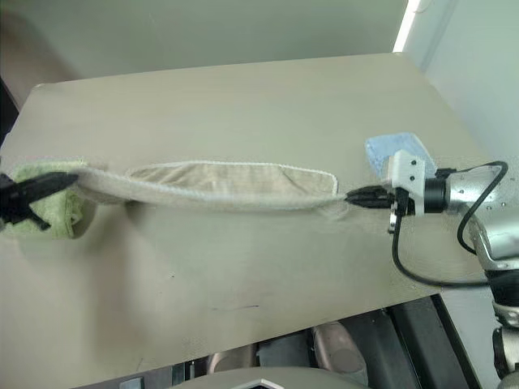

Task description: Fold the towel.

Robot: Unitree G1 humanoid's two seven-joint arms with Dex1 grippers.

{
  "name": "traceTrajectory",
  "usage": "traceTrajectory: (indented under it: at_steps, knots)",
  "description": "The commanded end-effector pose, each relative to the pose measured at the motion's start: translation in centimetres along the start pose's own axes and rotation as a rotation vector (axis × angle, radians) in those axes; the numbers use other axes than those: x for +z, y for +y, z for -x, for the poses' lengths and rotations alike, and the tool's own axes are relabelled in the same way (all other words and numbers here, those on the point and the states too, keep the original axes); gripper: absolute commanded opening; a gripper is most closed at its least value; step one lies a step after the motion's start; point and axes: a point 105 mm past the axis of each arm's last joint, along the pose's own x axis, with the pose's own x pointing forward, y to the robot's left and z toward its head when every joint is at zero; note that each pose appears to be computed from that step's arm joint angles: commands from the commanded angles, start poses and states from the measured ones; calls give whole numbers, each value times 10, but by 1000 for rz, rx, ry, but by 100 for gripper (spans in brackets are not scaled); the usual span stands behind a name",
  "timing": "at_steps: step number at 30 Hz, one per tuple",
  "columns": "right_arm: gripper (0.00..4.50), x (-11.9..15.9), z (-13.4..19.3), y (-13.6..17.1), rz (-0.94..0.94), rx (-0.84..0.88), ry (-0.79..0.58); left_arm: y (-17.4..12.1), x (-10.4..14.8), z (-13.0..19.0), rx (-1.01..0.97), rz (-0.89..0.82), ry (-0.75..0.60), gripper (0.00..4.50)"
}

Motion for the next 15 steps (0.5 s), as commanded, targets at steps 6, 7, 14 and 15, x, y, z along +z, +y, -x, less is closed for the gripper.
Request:
traceTrajectory:
  at_steps: [6,7,14,15]
  knots:
    - [6,-18,-10,-44,53,-124,78,19,2,-35,85,-154,40,0]
    - [6,-25,-15,-51,49,-141,99,19,0,-47,101,-177,61,0]
    - [6,-42,-26,-69,57,-172,151,17,-7,-72,121,-266,117,0]
    - [6,-42,-26,-69,59,-171,150,17,-7,-73,122,-268,117,0]
